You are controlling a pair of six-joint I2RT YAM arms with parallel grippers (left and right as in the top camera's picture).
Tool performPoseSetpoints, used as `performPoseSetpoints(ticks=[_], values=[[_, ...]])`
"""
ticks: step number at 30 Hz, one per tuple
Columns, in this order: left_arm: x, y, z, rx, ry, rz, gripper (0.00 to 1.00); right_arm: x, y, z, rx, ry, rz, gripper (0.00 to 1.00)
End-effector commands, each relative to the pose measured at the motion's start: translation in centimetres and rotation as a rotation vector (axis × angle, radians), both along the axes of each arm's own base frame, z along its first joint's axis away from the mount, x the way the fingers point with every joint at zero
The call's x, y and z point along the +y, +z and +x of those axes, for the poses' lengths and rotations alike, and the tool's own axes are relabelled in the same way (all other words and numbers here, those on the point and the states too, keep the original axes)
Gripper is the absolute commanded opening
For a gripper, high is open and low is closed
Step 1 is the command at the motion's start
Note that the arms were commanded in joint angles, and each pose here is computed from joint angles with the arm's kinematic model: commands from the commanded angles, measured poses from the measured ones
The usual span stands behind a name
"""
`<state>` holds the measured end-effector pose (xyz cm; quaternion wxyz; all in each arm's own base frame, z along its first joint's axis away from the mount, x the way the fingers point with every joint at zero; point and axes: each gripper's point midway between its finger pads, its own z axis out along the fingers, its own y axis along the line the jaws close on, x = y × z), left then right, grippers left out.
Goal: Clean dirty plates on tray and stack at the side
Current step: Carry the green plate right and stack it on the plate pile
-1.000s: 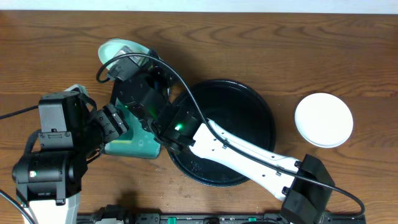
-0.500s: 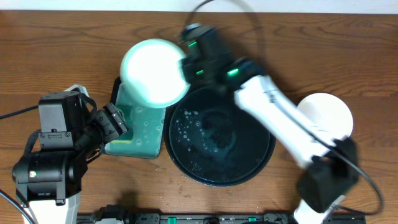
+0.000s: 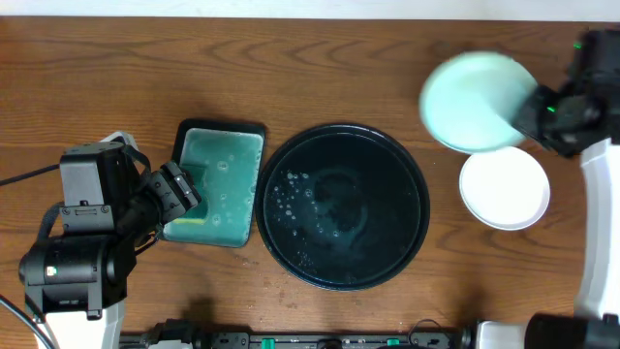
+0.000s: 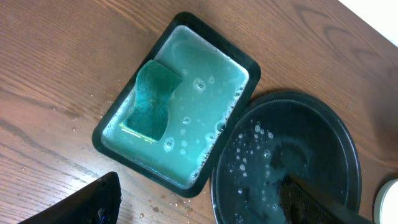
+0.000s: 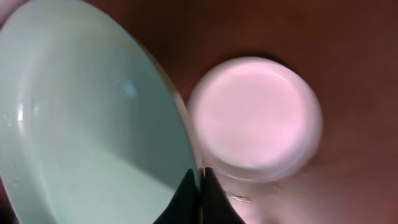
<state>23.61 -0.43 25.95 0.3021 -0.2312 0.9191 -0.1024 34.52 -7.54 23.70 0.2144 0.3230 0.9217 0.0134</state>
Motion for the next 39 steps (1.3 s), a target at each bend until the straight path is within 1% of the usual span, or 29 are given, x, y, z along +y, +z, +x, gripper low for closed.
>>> performPoseSetpoints(ticks=[1, 4, 7, 9, 10, 12, 13, 14, 16, 19, 22, 23, 25, 26, 28, 33, 37, 39], values=[[0.1, 0.6, 0.1, -0.016, -0.002, 0.003, 0.82, -4.0, -5.6, -2.9, 0.160, -0.163, 0.046, 0.01], [0.1, 0.6, 0.1, -0.016, -0.002, 0.003, 0.82, -6.1, -9.7, -5.0, 0.238, -0.245, 0.085, 0.01], [0.1, 0.6, 0.1, -0.016, -0.002, 0.003, 0.82, -7.5, -13.0, -6.2, 0.263, -0.280, 0.108, 0.01], [0.1, 0.6, 0.1, -0.016, -0.002, 0.003, 0.82, -8.2, -14.2, -6.7, 0.261, -0.307, 0.117, 0.01], [0.1, 0.6, 0.1, -0.016, -0.002, 0.003, 0.82, -8.2, -14.6, -6.8, 0.257, -0.314, 0.126, 0.06], [0.1, 0.6, 0.1, -0.016, -0.002, 0.003, 0.82, -8.1, -14.8, -6.7, 0.246, -0.315, 0.148, 0.32], [0.1, 0.6, 0.1, -0.016, -0.002, 0.003, 0.82, -7.9, -14.4, -6.2, 0.222, -0.303, 0.167, 0.36], [0.1, 0.6, 0.1, -0.016, -0.002, 0.003, 0.82, -7.4, -13.8, -5.6, 0.197, -0.270, 0.191, 0.39], [0.1, 0.6, 0.1, -0.016, -0.001, 0.003, 0.82, -6.1, -11.8, -4.3, 0.134, -0.189, 0.251, 0.39], [0.1, 0.6, 0.1, -0.016, -0.002, 0.003, 0.82, -3.1, -6.8, -2.4, -0.009, -0.050, 0.337, 0.40], [0.1, 0.6, 0.1, -0.016, -0.002, 0.003, 0.82, 2.0, -0.8, -1.1, -0.198, 0.223, 0.384, 0.41], [0.1, 0.6, 0.1, -0.016, -0.001, 0.003, 0.82, 4.3, 1.3, -1.2, -0.261, 0.340, 0.380, 0.41], [0.1, 0.6, 0.1, -0.016, -0.002, 0.003, 0.82, 8.0, 3.8, -2.1, -0.332, 0.507, 0.355, 0.44], [0.1, 0.6, 0.1, -0.016, -0.002, 0.003, 0.82, 9.7, 4.8, -2.7, -0.355, 0.570, 0.339, 0.50], [0.1, 0.6, 0.1, -0.016, -0.002, 0.003, 0.82, 13.0, 6.4, -4.1, -0.392, 0.678, 0.329, 0.99], [0.1, 0.6, 0.1, -0.016, -0.002, 0.003, 0.82, 19.5, 9.1, -7.9, -0.440, 0.868, 0.373, 0.99], [0.1, 0.6, 0.1, -0.016, -0.002, 0.003, 0.82, 22.0, 9.9, -10.1, -0.457, 0.972, 0.386, 0.99], [0.1, 0.6, 0.1, -0.016, -0.002, 0.003, 0.82, 21.9, 9.3, -11.1, -0.423, 0.988, 0.374, 0.99]])
